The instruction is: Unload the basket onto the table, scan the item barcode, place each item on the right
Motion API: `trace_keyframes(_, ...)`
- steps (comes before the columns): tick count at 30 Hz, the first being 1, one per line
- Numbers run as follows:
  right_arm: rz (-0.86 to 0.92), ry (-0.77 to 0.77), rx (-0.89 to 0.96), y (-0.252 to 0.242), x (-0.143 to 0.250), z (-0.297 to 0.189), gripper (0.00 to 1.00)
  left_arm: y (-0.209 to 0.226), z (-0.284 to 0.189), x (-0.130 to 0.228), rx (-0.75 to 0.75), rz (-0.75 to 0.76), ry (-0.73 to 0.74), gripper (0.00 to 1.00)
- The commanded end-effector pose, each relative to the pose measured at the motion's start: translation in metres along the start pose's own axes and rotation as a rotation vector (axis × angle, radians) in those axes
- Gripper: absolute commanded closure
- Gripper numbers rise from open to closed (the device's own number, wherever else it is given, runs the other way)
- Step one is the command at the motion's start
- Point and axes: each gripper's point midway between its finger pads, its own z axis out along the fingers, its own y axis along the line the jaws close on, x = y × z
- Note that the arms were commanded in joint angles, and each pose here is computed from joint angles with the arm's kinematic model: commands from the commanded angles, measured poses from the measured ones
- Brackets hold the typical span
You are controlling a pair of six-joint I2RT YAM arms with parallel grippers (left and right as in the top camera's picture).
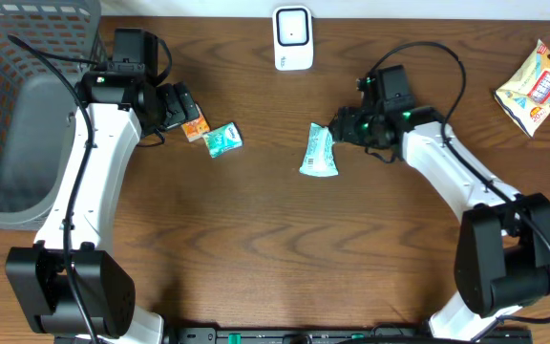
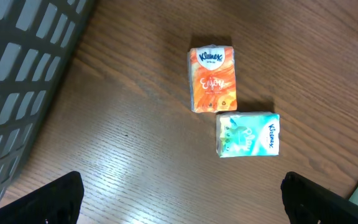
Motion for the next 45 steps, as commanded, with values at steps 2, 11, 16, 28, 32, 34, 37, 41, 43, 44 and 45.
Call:
trace_keyframes(2, -0.013, 0.008, -0.036, 0.010, -0.001, -0.010, 0.15, 0.003, 0.001, -0.002, -0.014, 0.003, -0.004, 0.00)
trace_keyframes(11, -0.040, 0.051, -0.033, 0.019, 0.017, -0.005, 0.01, 0.003, 0.001, -0.002, -0.014, 0.003, -0.004, 0.00)
trace_keyframes(16, -0.045, 0.050, -0.037, 0.021, 0.018, -0.004, 0.01, 0.003, 0.001, -0.002, -0.014, 0.003, -0.004, 0.00)
trace_keyframes(28, -0.046, 0.051, -0.038, 0.022, 0.018, -0.004, 0.01, 0.003, 0.001, -0.002, -0.014, 0.003, -0.004, 0.00)
trace_keyframes(32, -0.051, 0.050, -0.041, 0.024, 0.019, -0.004, 0.01, 0.003, 0.001, -0.002, -0.014, 0.003, -0.004, 0.00)
trace_keyframes(34, -0.053, 0.040, -0.036, 0.023, 0.016, -0.004, 0.01, 0.003, 0.001, -0.002, -0.014, 0.003, -0.004, 0.00)
trace_keyframes(37, -0.057, 0.011, -0.017, 0.021, 0.010, -0.003, 0.01, 0.003, 0.001, -0.002, -0.014, 0.003, -0.004, 0.00)
trace_keyframes(41, -0.051, -0.012, 0.024, 0.012, 0.005, -0.004, 0.01, 0.003, 0.001, -0.002, -0.014, 0.003, -0.004, 0.00)
trace_keyframes(43, -0.048, -0.022, 0.044, 0.007, 0.002, -0.004, 0.01, 0.003, 0.001, -0.002, -0.014, 0.003, -0.004, 0.00)
trace_keyframes(44, -0.044, -0.028, 0.055, 0.004, 0.001, -0.005, 0.01, 0.003, 0.001, -0.002, -0.014, 0.003, -0.004, 0.00)
trace_keyframes(45, -0.040, -0.034, 0.067, 0.001, -0.001, -0.005, 0.01, 0.003, 0.001, -0.002, -0.014, 0.003, -0.004, 0.00)
